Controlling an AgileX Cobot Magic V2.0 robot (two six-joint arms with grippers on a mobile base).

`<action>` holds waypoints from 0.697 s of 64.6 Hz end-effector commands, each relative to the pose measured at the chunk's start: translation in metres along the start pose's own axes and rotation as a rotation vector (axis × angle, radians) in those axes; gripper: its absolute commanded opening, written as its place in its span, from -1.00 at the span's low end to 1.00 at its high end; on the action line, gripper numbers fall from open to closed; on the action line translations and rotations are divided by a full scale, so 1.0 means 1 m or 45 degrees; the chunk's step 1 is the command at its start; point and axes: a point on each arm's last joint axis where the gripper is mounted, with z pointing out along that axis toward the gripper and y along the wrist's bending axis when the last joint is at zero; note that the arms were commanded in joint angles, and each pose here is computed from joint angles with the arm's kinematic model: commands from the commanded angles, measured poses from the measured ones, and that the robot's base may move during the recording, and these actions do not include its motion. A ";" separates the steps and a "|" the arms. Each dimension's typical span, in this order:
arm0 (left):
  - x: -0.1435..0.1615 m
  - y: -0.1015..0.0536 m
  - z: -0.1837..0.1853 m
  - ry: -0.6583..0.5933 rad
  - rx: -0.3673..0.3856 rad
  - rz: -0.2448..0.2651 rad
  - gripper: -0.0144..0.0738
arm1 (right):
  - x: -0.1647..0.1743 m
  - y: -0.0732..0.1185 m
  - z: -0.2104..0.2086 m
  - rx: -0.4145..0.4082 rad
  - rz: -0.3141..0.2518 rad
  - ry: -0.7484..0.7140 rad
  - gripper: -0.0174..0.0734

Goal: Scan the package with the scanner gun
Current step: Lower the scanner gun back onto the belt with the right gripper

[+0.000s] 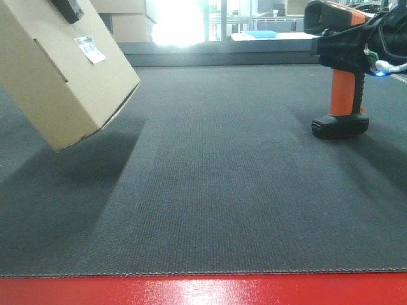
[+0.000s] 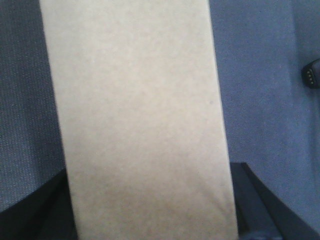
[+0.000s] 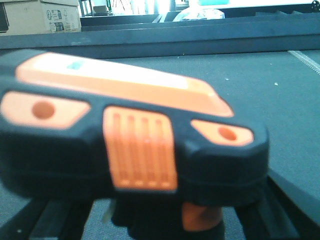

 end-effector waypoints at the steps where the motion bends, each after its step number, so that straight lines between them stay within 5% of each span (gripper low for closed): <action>1: 0.001 -0.006 -0.006 -0.023 0.026 0.006 -0.92 | -0.006 0.001 -0.001 -0.006 0.000 -0.037 0.38; 45: 0.001 -0.007 -0.006 -0.023 0.029 0.005 -0.92 | -0.011 0.002 -0.010 -0.028 -0.006 0.076 0.38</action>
